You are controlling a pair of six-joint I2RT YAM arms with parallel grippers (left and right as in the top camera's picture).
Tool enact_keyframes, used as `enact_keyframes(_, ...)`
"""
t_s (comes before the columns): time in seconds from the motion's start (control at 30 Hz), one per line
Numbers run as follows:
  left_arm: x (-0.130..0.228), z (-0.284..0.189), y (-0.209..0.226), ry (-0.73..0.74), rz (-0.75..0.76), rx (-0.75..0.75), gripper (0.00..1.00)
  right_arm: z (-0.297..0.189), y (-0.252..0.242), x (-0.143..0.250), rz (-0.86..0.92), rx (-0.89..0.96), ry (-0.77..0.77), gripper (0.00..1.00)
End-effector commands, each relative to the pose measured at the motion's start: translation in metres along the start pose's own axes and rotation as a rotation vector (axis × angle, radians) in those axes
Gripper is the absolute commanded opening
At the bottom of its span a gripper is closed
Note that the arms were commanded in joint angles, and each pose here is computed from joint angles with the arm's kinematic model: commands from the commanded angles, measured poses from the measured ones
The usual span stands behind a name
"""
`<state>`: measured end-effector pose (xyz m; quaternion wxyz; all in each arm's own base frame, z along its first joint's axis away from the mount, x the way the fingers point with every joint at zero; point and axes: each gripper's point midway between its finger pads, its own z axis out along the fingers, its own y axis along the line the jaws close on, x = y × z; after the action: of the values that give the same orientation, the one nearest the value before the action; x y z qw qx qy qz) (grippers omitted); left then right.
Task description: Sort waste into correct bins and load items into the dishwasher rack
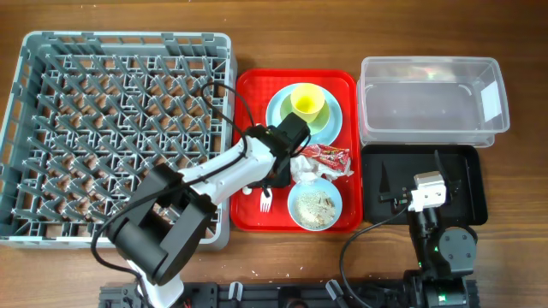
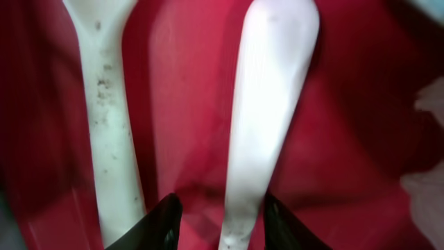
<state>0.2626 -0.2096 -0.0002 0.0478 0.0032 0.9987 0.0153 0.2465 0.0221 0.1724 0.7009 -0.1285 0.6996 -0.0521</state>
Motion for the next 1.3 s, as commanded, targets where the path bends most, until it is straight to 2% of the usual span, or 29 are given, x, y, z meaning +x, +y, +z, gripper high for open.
enact_keyframes(0.0,0.011,0.021,0.014,0.001,0.010,-0.038,0.36,0.000,-0.001,-0.001,-0.005,0.006,-0.004,1.00)
enact_keyframes(0.03,0.012,0.024,0.015,0.000,0.009,-0.037,0.34,0.000,-0.001,-0.001,-0.006,0.006,-0.004,0.99)
enact_keyframes(0.13,0.014,0.026,0.016,0.004,0.010,-0.041,0.04,0.000,-0.001,-0.001,-0.006,0.006,-0.004,1.00)
enact_keyframes(0.27,0.007,0.017,0.012,-0.019,0.006,-0.022,0.04,0.000,-0.001,-0.001,-0.005,0.006,-0.004,1.00)
enact_keyframes(0.43,-0.034,-0.047,-0.005,-0.179,-0.018,0.059,0.04,0.000,-0.001,-0.001,-0.005,0.006,-0.004,1.00)
enact_keyframes(0.57,-0.067,-0.116,0.028,-0.409,-0.089,-0.005,0.04,0.000,-0.001,-0.001,-0.005,0.006,-0.004,1.00)
enact_keyframes(0.67,-0.075,-0.148,0.064,-0.503,-0.154,-0.061,0.04,0.000,-0.001,-0.001,-0.005,0.006,-0.004,1.00)
enact_keyframes(0.7,-0.078,-0.155,0.072,-0.516,-0.125,-0.073,0.04,0.000,-0.001,-0.001,-0.006,0.005,-0.004,1.00)
enact_keyframes(0.83,-0.084,-0.154,0.092,-0.497,0.036,-0.150,0.04,0.000,-0.001,-0.001,-0.006,0.006,-0.004,1.00)
enact_keyframes(1.03,-0.088,-0.140,0.127,-0.437,-0.034,-0.207,0.04,0.000,-0.001,-0.001,-0.005,0.006,-0.004,1.00)
enact_keyframes(1.27,-0.084,-0.106,0.128,-0.327,-0.018,-0.236,0.04,0.000,-0.001,-0.001,-0.006,0.006,-0.004,1.00)
